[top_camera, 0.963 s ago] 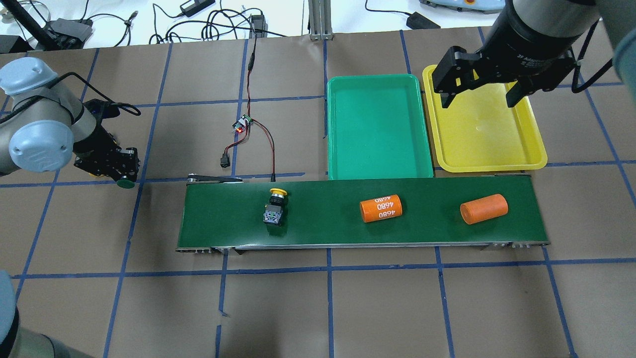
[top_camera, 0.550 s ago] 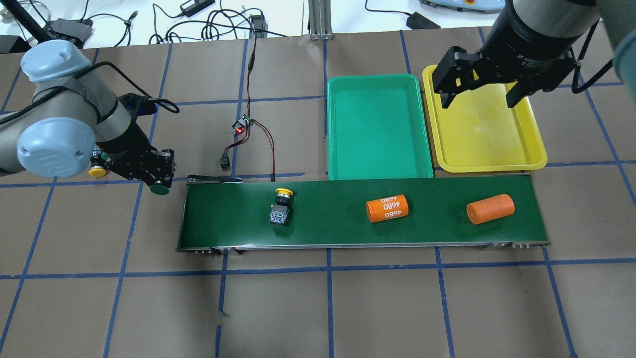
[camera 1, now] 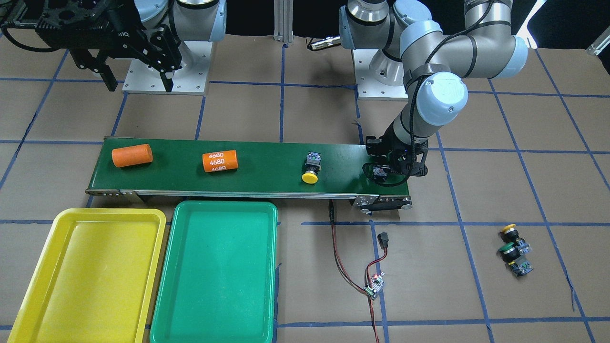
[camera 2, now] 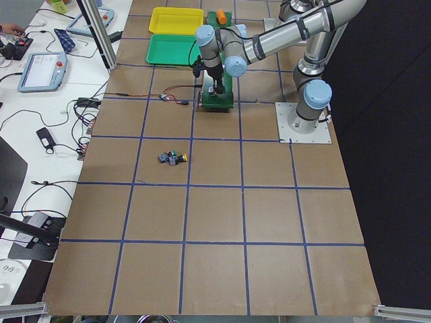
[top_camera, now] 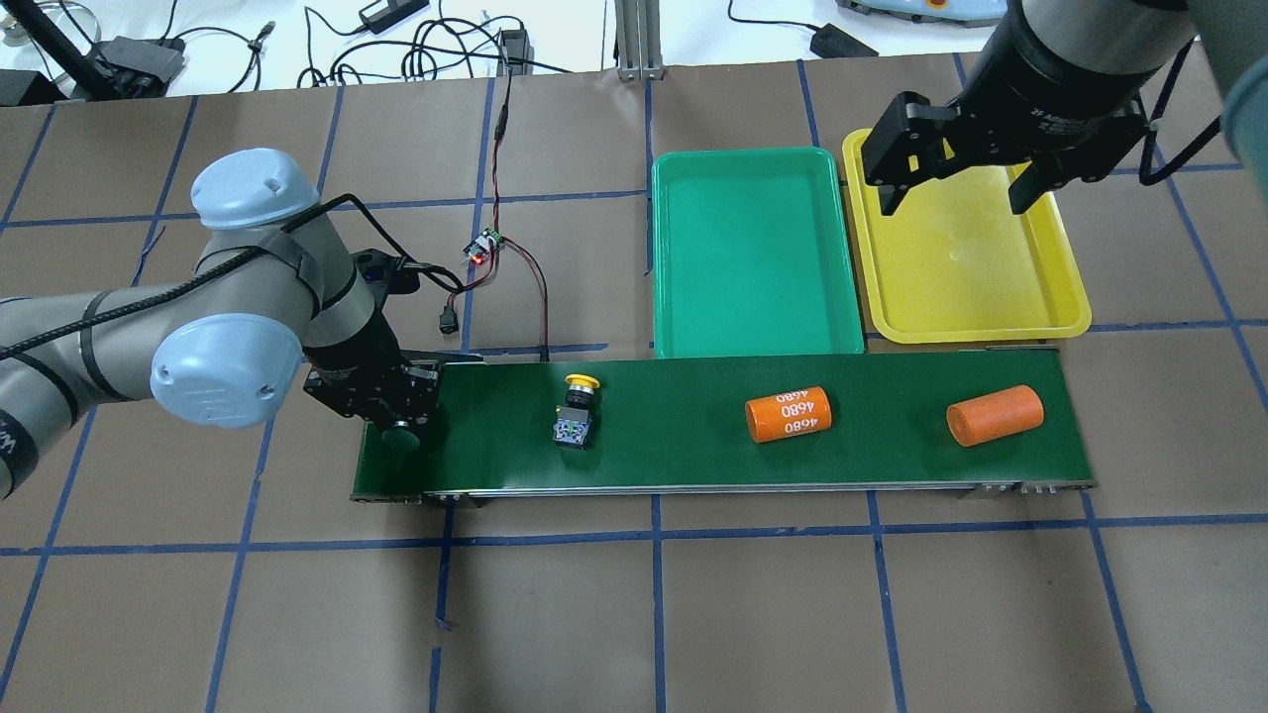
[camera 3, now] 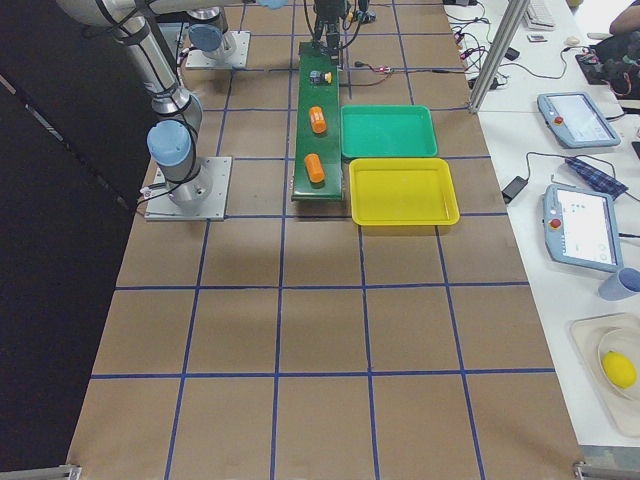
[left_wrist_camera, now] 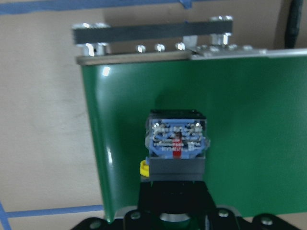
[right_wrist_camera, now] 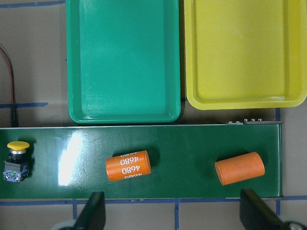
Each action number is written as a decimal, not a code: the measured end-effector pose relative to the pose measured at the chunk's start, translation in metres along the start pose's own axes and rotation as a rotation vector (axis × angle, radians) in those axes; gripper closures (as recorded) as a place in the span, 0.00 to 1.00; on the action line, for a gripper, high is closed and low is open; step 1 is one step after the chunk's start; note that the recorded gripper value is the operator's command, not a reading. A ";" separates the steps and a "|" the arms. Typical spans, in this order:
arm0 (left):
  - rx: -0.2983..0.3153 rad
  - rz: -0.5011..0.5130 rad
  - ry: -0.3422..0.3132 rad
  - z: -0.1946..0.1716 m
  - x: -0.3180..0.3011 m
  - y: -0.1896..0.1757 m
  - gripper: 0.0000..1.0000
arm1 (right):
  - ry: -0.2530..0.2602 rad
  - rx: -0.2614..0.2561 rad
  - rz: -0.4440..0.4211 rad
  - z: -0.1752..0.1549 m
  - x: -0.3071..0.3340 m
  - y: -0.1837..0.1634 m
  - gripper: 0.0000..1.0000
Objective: Sort buttons by color to trays
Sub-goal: 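Carry the green-capped button onto the belt and release it, then move the left gripper to the pile and grasp another yellow-capped button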
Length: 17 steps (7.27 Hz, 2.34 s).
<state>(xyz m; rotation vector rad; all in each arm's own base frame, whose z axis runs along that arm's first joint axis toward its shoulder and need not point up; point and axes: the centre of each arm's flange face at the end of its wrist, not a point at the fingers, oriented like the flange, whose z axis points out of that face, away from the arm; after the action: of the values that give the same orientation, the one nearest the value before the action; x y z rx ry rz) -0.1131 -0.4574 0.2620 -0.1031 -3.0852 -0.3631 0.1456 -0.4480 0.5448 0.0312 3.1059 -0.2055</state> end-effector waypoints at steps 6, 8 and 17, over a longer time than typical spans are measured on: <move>0.123 -0.078 -0.016 -0.079 -0.139 -0.098 0.00 | 0.000 -0.002 0.000 0.000 0.000 0.000 0.00; 0.108 -0.040 -0.001 -0.061 -0.233 -0.143 0.00 | 0.000 -0.001 0.000 0.000 0.000 0.000 0.00; 0.087 0.076 -0.030 0.035 -0.349 -0.151 0.73 | 0.000 -0.001 0.000 0.000 0.000 0.000 0.00</move>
<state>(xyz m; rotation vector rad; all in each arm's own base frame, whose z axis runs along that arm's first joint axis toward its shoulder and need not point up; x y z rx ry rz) 0.2235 -0.6177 0.1788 -0.2251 -3.1097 -0.2267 0.1456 -0.4479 0.5448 0.0312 3.1060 -0.2040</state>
